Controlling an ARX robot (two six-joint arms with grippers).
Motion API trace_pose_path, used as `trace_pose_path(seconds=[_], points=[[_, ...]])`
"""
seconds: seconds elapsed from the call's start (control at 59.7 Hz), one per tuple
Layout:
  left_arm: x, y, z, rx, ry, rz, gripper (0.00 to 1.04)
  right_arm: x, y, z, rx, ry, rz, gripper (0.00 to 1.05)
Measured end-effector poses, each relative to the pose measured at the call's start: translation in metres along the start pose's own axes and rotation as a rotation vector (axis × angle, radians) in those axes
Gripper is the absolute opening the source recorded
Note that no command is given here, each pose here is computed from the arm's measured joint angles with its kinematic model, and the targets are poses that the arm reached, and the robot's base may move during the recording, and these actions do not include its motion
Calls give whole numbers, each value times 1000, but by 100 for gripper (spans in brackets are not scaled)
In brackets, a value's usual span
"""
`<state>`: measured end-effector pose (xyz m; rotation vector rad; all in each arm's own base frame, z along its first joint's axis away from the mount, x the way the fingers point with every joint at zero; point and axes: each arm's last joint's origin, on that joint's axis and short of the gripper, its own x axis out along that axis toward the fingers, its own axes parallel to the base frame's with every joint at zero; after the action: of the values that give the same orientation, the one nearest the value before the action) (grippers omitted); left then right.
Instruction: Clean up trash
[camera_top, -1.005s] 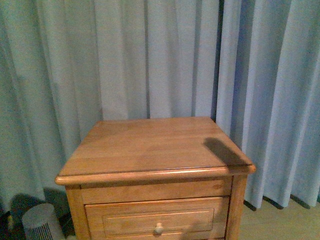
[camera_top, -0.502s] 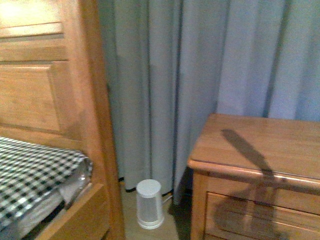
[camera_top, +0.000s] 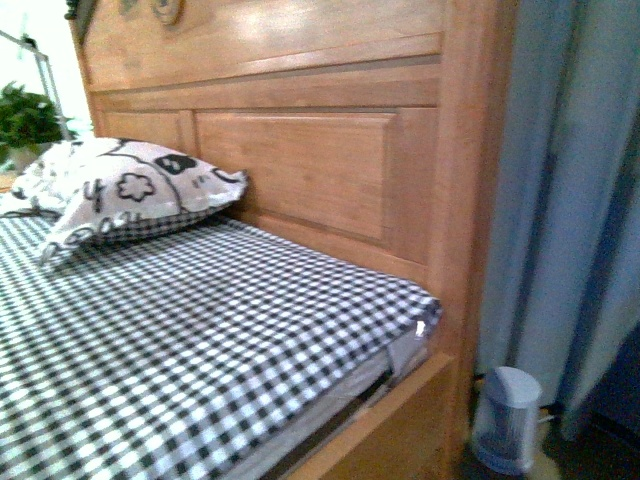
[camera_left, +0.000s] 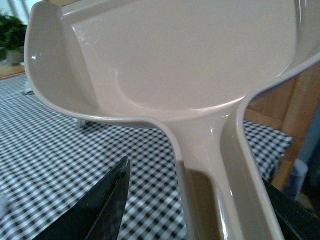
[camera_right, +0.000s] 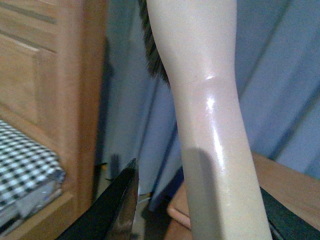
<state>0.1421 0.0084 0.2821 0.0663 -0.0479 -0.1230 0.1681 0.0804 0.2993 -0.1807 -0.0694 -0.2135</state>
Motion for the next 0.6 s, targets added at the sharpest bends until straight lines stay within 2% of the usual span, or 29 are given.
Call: trace_pose_path(seconds=[0.603], points=[[0, 0, 0, 0, -1, 0, 61, 0, 0, 0, 0, 1, -2, 48]])
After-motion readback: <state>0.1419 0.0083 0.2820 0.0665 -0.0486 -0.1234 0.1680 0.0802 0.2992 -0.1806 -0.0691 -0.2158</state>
